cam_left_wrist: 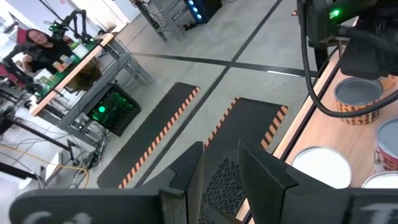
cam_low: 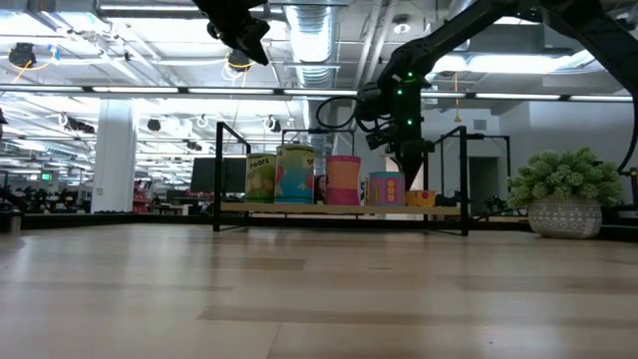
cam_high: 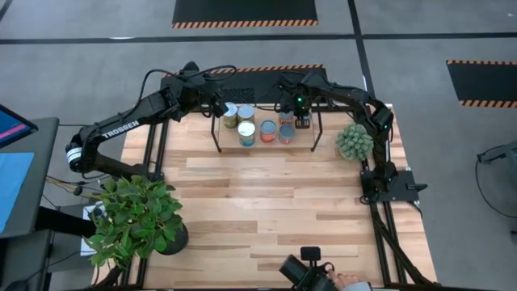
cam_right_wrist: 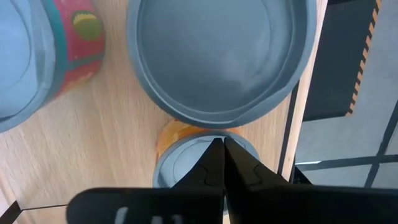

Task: Pick and place cans onto a shelf
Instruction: Adjust the canned oranges on the shelf, then return to Home Position

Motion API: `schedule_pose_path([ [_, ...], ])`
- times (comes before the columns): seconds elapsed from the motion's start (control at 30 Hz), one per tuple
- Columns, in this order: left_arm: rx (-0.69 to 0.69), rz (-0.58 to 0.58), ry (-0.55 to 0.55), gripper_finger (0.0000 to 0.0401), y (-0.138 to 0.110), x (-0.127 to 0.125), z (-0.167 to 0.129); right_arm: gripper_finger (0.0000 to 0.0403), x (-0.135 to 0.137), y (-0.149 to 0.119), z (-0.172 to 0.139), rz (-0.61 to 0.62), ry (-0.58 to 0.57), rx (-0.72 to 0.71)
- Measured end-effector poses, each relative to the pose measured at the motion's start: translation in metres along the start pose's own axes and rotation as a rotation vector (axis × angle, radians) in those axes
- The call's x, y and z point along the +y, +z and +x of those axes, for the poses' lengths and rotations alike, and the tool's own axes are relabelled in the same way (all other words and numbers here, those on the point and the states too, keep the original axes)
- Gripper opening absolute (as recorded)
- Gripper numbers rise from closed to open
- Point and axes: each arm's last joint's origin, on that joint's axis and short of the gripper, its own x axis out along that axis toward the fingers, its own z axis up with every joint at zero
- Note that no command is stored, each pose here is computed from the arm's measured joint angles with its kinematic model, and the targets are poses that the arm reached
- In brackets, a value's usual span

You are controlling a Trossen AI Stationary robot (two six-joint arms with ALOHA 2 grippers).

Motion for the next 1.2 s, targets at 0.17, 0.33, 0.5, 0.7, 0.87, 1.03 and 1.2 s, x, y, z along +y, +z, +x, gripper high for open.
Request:
schedule_pose_path([
  [0.17,0.0,0.0,0.0,0.0093,0.0,0.0,0.0,0.0009,0.0,0.0,0.0,-0.002,0.001,-0.001],
  [0.33,0.0,0.0,0.001,0.0093,0.0,0.0,0.0,0.0015,0.001,0.003,0.0,-0.001,-0.008,-0.013],
  [0.5,0.0,0.0,0.0,0.0093,0.0,0.0,0.0,0.0016,0.0,0.003,0.0,-0.003,-0.031,-0.001],
  [0.7,0.0,0.0,0.0,0.0093,0.0,0.0,0.0,0.0013,-0.004,0.001,-0.026,0.004,-0.079,-0.017],
  [0.87,0.0,-0.001,0.001,0.0093,0.0,0.0,0.0,0.0019,-0.009,0.004,-0.068,0.01,-0.123,-0.056],
  [1.03,0.0,0.019,0.002,0.0093,0.0,0.0,0.0,0.0018,-0.01,0.006,-0.124,0.16,-0.185,-0.147],
  [1.2,0.0,0.069,0.001,0.0093,0.0,0.0,0.0,0.0022,0.001,0.014,-0.173,0.417,-0.219,-0.324],
])
